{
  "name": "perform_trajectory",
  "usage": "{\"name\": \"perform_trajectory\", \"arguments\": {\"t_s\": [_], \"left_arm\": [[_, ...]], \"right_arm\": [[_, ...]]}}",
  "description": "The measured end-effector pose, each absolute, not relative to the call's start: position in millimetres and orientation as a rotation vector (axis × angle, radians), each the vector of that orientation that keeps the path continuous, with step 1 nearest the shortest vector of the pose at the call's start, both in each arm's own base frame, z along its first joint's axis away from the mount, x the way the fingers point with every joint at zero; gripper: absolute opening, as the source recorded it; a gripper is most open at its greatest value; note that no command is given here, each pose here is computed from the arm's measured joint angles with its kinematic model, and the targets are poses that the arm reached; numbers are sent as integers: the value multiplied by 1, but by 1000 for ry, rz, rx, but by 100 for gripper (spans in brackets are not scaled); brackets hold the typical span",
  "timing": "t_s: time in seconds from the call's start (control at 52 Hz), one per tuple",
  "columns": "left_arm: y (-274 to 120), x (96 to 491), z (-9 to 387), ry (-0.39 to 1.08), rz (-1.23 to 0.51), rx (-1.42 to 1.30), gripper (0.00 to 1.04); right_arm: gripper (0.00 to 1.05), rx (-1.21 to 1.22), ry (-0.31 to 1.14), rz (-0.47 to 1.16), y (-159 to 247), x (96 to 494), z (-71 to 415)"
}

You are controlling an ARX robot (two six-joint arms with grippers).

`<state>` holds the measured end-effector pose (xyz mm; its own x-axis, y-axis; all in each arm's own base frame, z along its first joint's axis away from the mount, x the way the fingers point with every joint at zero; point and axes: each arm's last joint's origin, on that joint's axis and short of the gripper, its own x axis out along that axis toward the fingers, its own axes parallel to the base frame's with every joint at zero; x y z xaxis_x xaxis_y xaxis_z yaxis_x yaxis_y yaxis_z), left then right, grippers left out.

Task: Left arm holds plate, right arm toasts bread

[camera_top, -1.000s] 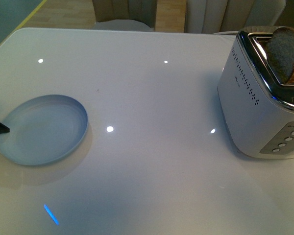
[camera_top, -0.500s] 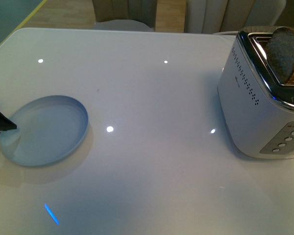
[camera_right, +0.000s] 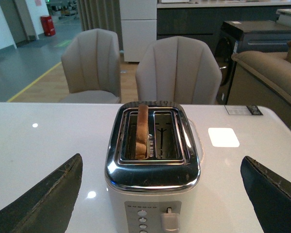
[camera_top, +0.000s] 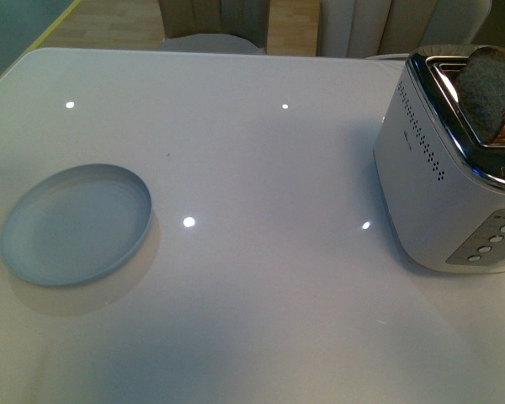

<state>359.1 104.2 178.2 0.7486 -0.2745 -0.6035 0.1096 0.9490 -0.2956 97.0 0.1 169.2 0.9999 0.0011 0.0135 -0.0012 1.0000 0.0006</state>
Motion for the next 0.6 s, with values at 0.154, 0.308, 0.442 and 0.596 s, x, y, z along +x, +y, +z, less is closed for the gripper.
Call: {"name": "perform_trajectory", "arguments": {"t_s": [0.154, 0.308, 0.442, 0.596], "left_arm": [[72, 310, 206, 595, -182, -213, 98], [53, 253, 220, 508, -98, -233, 98], [32, 213, 226, 464, -82, -228, 98], [15, 178, 224, 441, -84, -214, 98]], "right_arm": [[96, 1, -14, 1, 0, 97, 169], [96, 1, -14, 1, 0, 97, 169], [96, 1, -14, 1, 0, 97, 169], [96, 1, -14, 1, 0, 97, 169]]}}
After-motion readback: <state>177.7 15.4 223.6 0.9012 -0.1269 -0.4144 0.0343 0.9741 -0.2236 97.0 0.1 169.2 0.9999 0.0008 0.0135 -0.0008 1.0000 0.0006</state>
